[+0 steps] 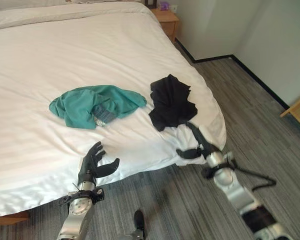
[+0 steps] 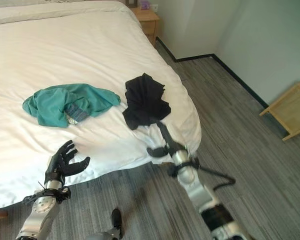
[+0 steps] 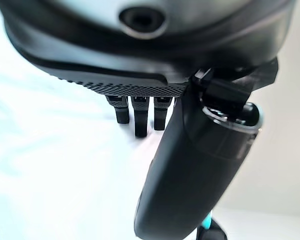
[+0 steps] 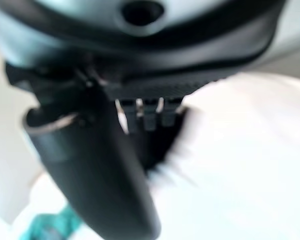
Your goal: Pick up bed clothes into laundry basket.
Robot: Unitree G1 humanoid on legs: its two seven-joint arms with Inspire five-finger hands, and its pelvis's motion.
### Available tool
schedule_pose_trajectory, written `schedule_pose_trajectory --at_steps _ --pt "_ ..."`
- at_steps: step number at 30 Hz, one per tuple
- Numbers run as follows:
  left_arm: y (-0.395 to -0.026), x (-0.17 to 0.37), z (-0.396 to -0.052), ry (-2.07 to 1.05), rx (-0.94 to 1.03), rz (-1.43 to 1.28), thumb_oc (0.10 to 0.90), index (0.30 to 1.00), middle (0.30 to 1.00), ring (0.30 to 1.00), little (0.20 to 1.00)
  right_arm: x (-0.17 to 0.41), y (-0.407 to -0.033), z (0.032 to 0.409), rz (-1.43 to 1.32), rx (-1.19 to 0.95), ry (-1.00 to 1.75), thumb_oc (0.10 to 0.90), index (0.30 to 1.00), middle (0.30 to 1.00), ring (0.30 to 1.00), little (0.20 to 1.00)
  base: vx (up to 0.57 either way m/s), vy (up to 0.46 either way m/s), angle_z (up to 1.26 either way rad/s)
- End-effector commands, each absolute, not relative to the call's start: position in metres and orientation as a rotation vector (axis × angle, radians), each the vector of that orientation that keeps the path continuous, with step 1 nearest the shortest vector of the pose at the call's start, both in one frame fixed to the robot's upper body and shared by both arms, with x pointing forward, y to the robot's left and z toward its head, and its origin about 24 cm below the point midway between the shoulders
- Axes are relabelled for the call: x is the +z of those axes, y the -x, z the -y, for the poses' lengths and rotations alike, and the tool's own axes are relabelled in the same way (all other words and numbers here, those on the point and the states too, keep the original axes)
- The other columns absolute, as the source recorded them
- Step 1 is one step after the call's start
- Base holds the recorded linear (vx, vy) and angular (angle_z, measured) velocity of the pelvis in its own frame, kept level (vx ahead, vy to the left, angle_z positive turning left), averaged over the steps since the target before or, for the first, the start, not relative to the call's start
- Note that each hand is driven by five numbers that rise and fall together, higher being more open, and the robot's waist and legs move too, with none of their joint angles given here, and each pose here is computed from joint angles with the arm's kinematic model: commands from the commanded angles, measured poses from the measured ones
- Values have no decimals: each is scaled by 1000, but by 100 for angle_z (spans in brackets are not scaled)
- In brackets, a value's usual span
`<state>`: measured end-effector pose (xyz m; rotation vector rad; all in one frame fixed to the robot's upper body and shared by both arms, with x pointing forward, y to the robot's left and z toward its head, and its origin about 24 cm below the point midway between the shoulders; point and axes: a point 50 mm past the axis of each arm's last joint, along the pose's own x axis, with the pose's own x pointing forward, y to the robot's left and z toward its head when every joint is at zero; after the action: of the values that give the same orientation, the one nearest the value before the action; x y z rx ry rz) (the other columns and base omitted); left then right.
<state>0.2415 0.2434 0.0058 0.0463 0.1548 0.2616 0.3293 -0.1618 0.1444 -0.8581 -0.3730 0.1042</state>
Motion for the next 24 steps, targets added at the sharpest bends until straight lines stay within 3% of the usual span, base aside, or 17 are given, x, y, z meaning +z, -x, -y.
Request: schedule_pose_trajectory --at_steps 1,4,6,12,24 --pt "-250 35 -252 -67 251 -3 800 900 900 900 900 251 -344 149 761 -63 861 800 900 900 900 900 214 0 32" --pt "-254 38 -250 -64 211 8 800 900 900 900 900 287 -350 149 829 -104 954 800 900 900 900 900 200 -87 40" --pt "-253 41 -254 -90 200 12 800 900 900 900 900 285 -360 161 762 -134 999 800 900 900 900 900 143 -92 56" --pt "-244 31 -250 -37 195 -19 800 900 900 900 900 286 -369 144 738 -50 1054 800 900 900 900 900 127 -62 18" --pt "-238 29 -247 -34 164 -26 800 900 900 900 900 193 -393 140 394 67 1101 800 900 900 900 900 51 -11 0"
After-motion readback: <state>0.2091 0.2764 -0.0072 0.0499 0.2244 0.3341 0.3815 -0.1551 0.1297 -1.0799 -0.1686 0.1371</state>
